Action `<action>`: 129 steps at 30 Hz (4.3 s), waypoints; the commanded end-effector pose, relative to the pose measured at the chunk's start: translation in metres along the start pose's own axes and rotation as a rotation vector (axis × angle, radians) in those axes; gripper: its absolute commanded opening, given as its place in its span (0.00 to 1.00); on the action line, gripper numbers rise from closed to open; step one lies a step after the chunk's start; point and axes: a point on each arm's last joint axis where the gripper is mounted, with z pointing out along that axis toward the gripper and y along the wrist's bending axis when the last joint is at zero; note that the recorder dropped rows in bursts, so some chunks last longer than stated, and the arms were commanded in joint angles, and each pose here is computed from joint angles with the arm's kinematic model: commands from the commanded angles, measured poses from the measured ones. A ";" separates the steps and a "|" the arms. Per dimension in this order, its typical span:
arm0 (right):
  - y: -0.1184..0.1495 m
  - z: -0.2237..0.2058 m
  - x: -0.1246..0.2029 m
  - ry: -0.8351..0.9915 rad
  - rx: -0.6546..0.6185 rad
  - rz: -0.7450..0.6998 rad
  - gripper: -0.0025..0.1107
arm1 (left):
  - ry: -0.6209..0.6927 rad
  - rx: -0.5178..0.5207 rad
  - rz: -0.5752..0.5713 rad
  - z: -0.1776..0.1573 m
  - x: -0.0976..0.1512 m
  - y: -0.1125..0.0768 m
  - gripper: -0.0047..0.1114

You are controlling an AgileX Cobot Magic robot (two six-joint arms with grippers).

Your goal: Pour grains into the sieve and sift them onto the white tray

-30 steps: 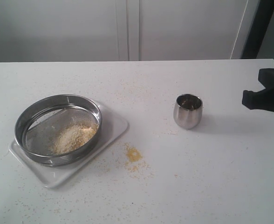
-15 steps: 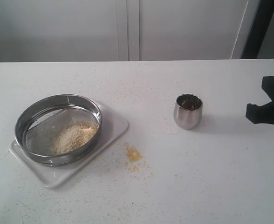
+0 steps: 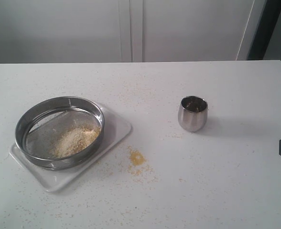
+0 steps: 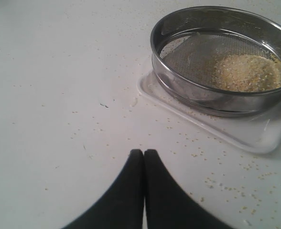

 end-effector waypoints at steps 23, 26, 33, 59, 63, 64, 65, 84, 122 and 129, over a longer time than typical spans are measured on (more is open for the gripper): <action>-0.005 0.028 0.018 0.216 0.015 0.029 0.02 | -0.001 0.003 -0.004 0.000 0.001 0.000 0.04; -0.005 0.028 0.018 0.217 0.015 0.029 0.02 | -0.001 0.003 -0.004 0.000 0.001 0.000 0.04; -0.005 0.028 0.018 0.217 0.015 0.029 0.02 | -0.023 0.006 -0.025 0.000 -0.001 -0.001 0.04; -0.004 0.028 0.018 0.224 0.015 0.029 0.02 | -0.517 0.019 -0.319 -0.027 -0.093 0.005 0.04; -0.004 0.028 0.018 0.224 0.015 0.029 0.02 | -0.415 0.021 -0.293 -0.022 -0.111 0.003 0.04; -0.004 0.028 0.018 0.224 0.015 0.029 0.02 | -0.383 0.014 -0.259 -0.021 -0.116 0.003 0.04; -0.004 0.028 0.018 0.224 0.015 0.029 0.02 | -0.346 0.009 -0.237 -0.017 -0.119 0.003 0.04; -0.004 0.028 0.018 0.224 0.015 0.029 0.02 | 0.293 0.059 0.059 0.069 -0.153 0.002 0.04; -0.004 0.028 0.018 0.224 0.017 0.044 0.02 | 0.661 0.244 0.041 0.210 -0.157 -0.002 0.34; -0.004 0.028 0.018 0.224 0.017 0.044 0.02 | 0.688 0.220 -0.003 0.232 -0.143 0.000 0.54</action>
